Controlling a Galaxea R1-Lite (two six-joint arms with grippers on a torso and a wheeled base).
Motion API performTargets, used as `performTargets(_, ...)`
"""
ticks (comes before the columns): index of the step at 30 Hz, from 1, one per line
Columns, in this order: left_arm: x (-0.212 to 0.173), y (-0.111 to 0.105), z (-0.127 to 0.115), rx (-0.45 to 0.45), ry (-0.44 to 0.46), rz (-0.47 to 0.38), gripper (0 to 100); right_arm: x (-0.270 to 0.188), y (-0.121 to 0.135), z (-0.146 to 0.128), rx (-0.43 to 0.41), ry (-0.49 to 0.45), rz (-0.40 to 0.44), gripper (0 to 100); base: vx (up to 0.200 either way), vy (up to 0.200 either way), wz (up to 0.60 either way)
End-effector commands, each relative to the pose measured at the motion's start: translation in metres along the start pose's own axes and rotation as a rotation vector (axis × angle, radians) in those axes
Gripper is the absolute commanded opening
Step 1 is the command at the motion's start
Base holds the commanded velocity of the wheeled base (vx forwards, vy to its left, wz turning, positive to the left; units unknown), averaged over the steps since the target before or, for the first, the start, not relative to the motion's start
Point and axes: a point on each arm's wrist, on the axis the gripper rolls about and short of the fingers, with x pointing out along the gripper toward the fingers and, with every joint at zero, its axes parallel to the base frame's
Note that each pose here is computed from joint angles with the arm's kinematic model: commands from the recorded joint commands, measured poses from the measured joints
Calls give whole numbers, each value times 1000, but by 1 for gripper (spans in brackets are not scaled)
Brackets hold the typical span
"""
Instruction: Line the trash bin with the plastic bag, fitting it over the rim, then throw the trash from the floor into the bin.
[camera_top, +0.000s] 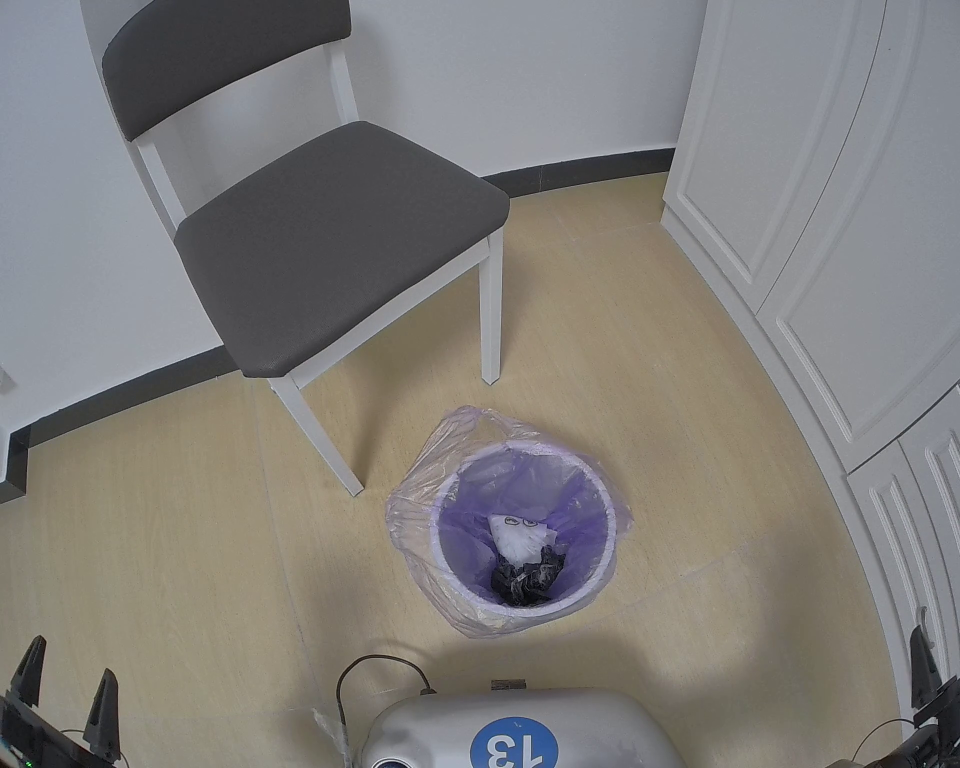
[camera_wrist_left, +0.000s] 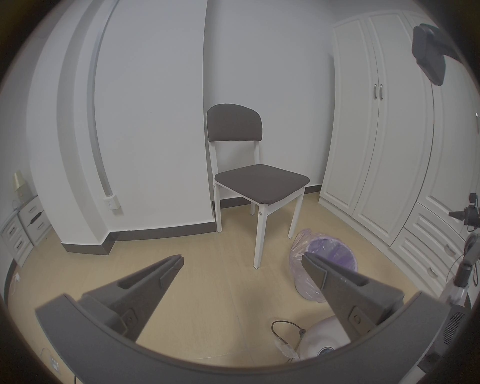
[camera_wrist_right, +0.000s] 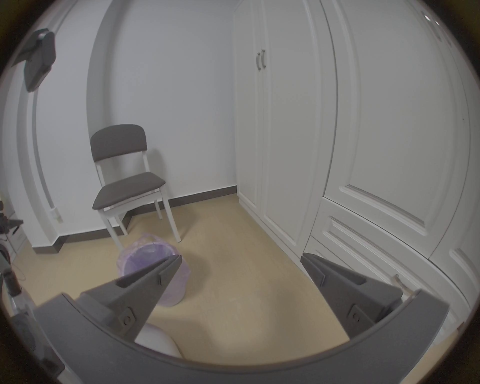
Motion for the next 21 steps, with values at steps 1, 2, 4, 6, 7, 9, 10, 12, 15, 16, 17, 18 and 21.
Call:
performTargets(1,1,0,-5,-15,6,9,100,0,1,-6,-28,19,34,100,0,0,0)
performTargets(2,1,0,-5,-15,6,9,100,0,1,-6,-29,17,35,100,0,0,0)
performTargets(4,1,0,-5,-21,8,11,100,0,1,-6,-27,19,37,100,0,0,0)
performTargets(6,1,0,-6,-22,9,13,100,0,1,-6,-15,16,31,100,0,0,0)
performTargets(7,1,0,-6,-21,9,11,100,0,0,-6,-8,15,15,100,0,0,0)
performTargets(9,1,0,-6,-21,9,8,100,0,-1,-6,-7,18,-21,100,0,0,0)
performTargets(10,1,0,-6,-19,9,8,100,0,-1,-6,-11,18,-20,100,0,0,0)
performTargets(12,1,0,-6,-7,11,5,100,0,0,-6,-11,18,-12,100,0,0,0)
performTargets(15,1,0,-6,19,11,0,100,0,-1,-6,0,16,-18,100,0,0,0)
performTargets(16,1,0,-6,21,11,0,100,0,-1,-6,1,16,-18,100,0,0,0)
performTargets(17,1,0,-6,21,11,0,100,0,-1,-6,3,16,-18,100,0,0,0)
performTargets(18,1,0,-6,21,11,0,100,0,-1,-6,3,16,-18,100,0,0,0)
performTargets(21,1,0,-6,21,11,-1,100,0,-1,-6,1,16,-17,100,0,0,0)
